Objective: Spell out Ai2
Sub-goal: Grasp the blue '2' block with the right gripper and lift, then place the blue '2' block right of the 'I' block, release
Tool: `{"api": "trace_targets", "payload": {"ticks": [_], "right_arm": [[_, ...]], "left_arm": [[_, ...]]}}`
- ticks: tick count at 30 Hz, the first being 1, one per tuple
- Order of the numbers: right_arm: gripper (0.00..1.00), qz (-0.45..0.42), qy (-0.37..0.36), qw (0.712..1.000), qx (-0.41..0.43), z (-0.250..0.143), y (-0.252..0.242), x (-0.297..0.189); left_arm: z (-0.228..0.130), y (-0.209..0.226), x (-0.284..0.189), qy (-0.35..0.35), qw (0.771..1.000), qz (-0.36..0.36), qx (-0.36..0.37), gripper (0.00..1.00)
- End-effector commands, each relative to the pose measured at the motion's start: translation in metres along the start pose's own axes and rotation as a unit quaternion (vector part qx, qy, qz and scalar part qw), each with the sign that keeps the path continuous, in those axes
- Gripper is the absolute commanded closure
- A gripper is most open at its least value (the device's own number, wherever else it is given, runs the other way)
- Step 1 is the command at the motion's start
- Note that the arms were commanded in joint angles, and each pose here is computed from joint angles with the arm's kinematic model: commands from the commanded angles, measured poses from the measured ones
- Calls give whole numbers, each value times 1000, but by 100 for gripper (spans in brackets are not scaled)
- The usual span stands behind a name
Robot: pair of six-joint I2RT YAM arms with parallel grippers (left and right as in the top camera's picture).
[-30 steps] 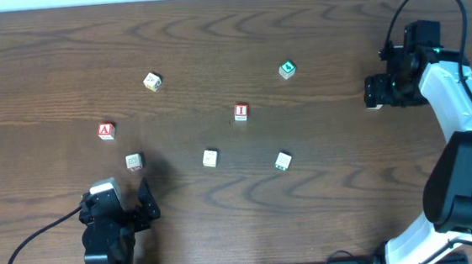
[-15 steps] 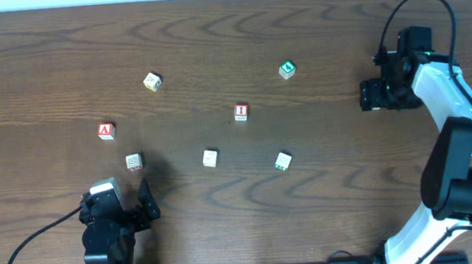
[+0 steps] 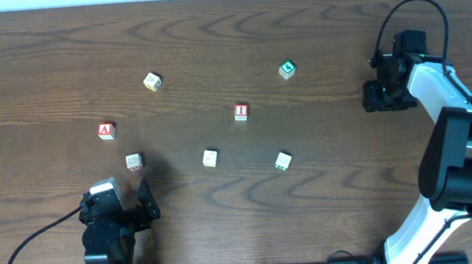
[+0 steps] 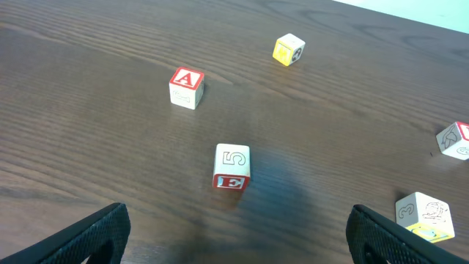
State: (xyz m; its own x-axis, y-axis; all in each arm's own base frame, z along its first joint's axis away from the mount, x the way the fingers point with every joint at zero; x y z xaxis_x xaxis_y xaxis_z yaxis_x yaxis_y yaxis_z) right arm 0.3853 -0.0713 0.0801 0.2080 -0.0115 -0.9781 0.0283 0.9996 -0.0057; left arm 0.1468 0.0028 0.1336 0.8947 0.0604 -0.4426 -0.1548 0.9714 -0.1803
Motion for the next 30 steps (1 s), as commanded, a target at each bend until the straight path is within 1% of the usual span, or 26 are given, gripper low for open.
{"api": "trace_targets", "payload": {"ticks": [1,6,8,13,15,17,22,26,27,30], "right_arm": [[58,4,-1,1000,-5,0,4,1],[63,4,-1,1000,-4,0,4,1],[68,4,-1,1000,0,0,4,1],[71,12,-2,1000,14,1,7,1],[71,36,-6,999,10,2,15,0],[71,62,-13,998,6,8,27,-4],[74,74,-28,997,10,30,63,-25],[76,82,-42,996,-4,47,116,-52],[77,76,-47,996,-7,49,130,-57],[76,52,-59,997,-25,47,170,-67]], "left_arm": [[-4,2,3,4,1000,3,8,5],[-4,2,3,4,1000,3,8,5],[-4,2,3,3,1000,3,8,4],[-4,2,3,3,1000,3,8,5],[-4,2,3,4,1000,3,8,5],[-4,2,3,3,1000,3,8,5],[-4,2,3,3,1000,3,8,5],[-4,2,3,3,1000,3,8,5],[-4,2,3,3,1000,3,8,5],[-4,2,3,4,1000,3,8,5]]}}
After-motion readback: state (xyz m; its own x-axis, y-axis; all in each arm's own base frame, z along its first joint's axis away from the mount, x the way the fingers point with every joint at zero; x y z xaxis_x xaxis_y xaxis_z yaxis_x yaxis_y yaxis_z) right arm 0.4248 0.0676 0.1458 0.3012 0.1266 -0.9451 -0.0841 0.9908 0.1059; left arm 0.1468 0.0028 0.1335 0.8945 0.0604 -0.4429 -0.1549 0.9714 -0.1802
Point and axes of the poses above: each gripper's point midway between its finger pads, its own x axis out along the fingers, its own y axis along the line the jaws close on, z = x × y, the point moved 7 cm from there along -x, back along the fingers, and after that the axes turned 1 degree about -x, right-handed, at the moved point
